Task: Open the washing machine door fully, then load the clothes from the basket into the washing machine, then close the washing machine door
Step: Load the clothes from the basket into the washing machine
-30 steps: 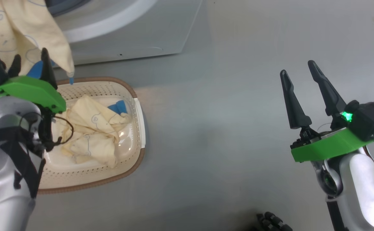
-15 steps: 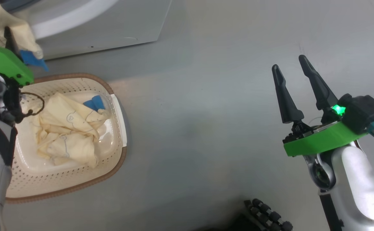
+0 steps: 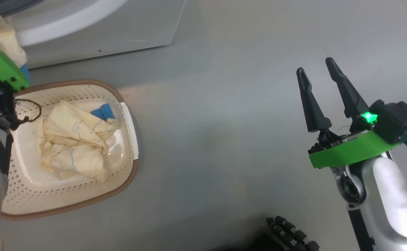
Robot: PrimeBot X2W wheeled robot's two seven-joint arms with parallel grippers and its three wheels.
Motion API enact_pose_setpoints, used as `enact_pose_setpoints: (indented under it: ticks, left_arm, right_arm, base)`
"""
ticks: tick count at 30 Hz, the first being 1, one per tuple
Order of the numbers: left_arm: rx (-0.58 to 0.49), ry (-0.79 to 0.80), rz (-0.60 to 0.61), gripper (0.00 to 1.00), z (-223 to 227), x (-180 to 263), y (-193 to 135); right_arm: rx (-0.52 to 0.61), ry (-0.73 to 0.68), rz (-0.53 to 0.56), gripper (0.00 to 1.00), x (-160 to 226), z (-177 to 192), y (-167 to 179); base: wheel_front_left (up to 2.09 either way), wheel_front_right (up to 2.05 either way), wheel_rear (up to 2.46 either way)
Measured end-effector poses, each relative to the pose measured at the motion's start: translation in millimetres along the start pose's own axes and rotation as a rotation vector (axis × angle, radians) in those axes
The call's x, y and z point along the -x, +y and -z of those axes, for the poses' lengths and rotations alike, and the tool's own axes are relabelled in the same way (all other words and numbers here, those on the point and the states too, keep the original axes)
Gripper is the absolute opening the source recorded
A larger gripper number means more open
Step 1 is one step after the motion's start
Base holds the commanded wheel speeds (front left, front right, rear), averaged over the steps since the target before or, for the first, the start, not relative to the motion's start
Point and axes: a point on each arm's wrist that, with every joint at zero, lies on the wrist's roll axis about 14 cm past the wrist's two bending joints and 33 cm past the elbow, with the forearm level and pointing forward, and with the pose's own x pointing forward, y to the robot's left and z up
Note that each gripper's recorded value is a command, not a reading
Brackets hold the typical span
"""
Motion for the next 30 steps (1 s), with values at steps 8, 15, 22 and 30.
enact_pose_setpoints:
  ticks: [8,15,22,30]
  left_arm:
    - [-0.064,0.067,0.018,0.0,2.0,9.1,1.7]
    - [-0.145,0.083,0.045,0.0,-28.8,23.9,4.4]
    - [-0.243,0.08,0.071,0.0,-68.5,58.4,-1.2]
    - [-0.254,-0.011,0.094,0.0,-124.7,82.3,-12.1]
  right_arm:
    - [-0.006,-0.016,-0.012,1.0,-5.0,-3.0,4.4]
    - [-0.018,-0.027,-0.027,1.0,-8.7,-4.2,11.1]
    - [-0.023,-0.039,-0.044,1.0,-13.4,-6.0,17.4]
    - [-0.03,-0.027,-0.045,1.0,-10.6,-2.8,17.6]
  base:
    - [0.0,0.0,0.0]
    - [0.0,0.0,0.0]
    - [0.0,0.0,0.0]
    - [0.0,0.0,0.0]
